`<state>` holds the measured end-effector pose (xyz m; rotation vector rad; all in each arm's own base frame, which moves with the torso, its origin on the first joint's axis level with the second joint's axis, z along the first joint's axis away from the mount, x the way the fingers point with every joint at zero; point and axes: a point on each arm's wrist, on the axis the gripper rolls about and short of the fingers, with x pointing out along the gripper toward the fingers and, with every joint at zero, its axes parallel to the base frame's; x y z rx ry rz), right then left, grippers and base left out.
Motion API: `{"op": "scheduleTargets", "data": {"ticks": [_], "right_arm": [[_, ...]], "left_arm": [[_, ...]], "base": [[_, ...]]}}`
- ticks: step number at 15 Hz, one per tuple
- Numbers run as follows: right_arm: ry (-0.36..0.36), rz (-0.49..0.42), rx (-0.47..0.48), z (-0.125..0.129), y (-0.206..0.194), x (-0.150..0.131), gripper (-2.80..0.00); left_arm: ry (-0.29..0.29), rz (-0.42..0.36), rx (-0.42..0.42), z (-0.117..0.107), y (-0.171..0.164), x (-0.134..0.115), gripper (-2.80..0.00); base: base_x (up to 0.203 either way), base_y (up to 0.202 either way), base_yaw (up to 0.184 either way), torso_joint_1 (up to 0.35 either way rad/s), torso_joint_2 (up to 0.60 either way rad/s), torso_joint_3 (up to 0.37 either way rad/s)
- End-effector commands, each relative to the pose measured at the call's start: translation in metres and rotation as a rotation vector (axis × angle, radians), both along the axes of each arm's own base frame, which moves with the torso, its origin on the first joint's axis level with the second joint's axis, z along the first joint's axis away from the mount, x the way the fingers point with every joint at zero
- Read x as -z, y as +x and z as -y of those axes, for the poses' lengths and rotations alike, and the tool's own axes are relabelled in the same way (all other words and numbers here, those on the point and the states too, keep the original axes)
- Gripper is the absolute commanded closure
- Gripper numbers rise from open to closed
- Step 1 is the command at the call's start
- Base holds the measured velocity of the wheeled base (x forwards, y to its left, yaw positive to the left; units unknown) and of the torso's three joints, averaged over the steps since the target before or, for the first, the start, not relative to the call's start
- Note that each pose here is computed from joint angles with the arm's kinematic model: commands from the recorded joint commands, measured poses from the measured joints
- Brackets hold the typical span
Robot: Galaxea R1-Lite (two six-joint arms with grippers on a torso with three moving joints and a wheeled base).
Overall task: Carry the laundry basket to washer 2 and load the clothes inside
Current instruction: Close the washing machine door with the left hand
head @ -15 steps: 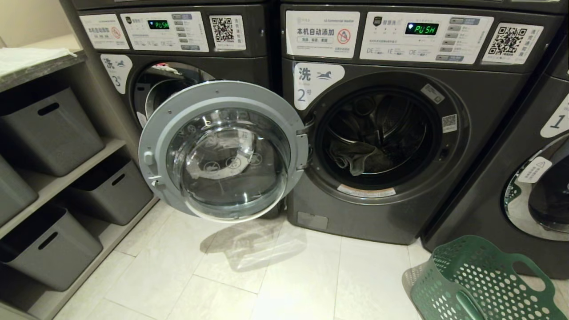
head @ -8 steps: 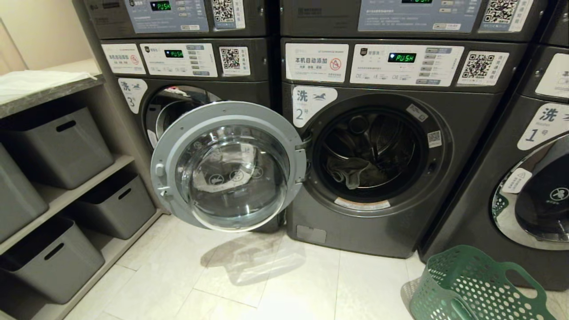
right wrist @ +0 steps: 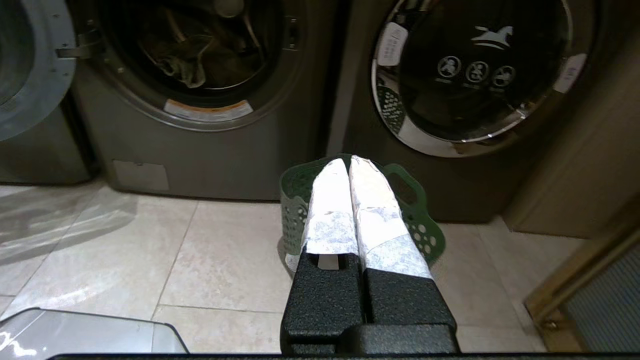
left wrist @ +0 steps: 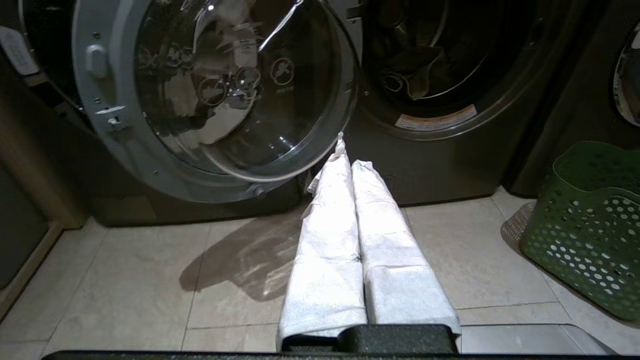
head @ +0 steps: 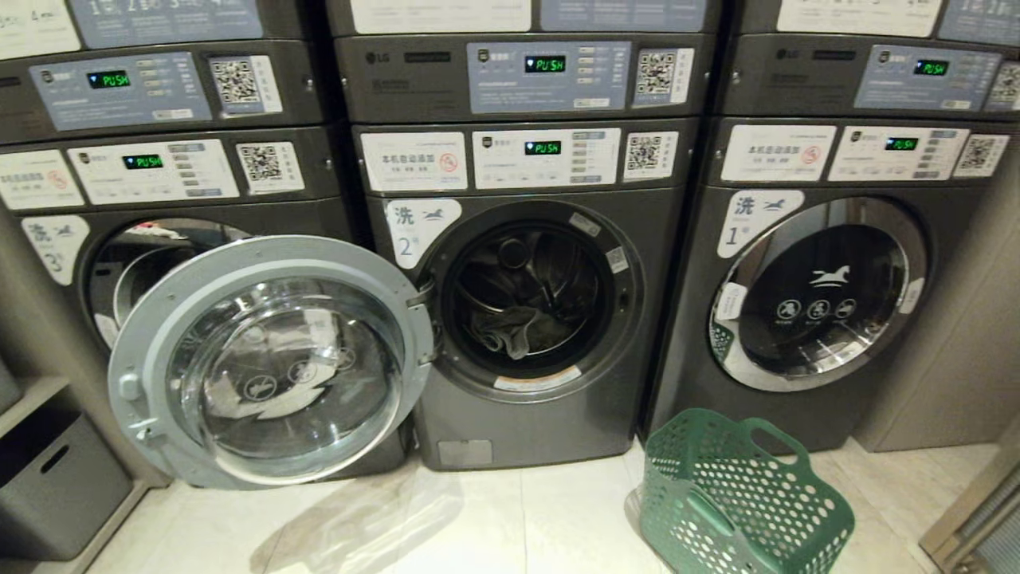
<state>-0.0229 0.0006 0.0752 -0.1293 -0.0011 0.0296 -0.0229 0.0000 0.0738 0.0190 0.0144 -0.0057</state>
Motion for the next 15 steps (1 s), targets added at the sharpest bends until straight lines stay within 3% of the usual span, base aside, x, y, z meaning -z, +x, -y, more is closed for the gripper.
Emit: {"op": "scheduleTargets", "data": {"ticks": [1, 15], "right_arm": [[-0.001, -0.001, -0.001, 0.0000, 0.0001, -0.0001, 0.00], [0.016, -0.001, -0.003, 0.0000, 0.0001, -0.0001, 0.00]], "left_arm": [[0.005, 0.001, 0.001, 0.0000, 0.0000, 0.0004, 0.00], [0.007, -0.001, 0.002, 0.0001, 0.0000, 0.0006, 0.00]], "base": [[0.001, 0.005, -0.106, 0.001, 0.00, 0.053], [0.000, 0.000, -0.004, 0.001, 0.00, 0.009]]}}
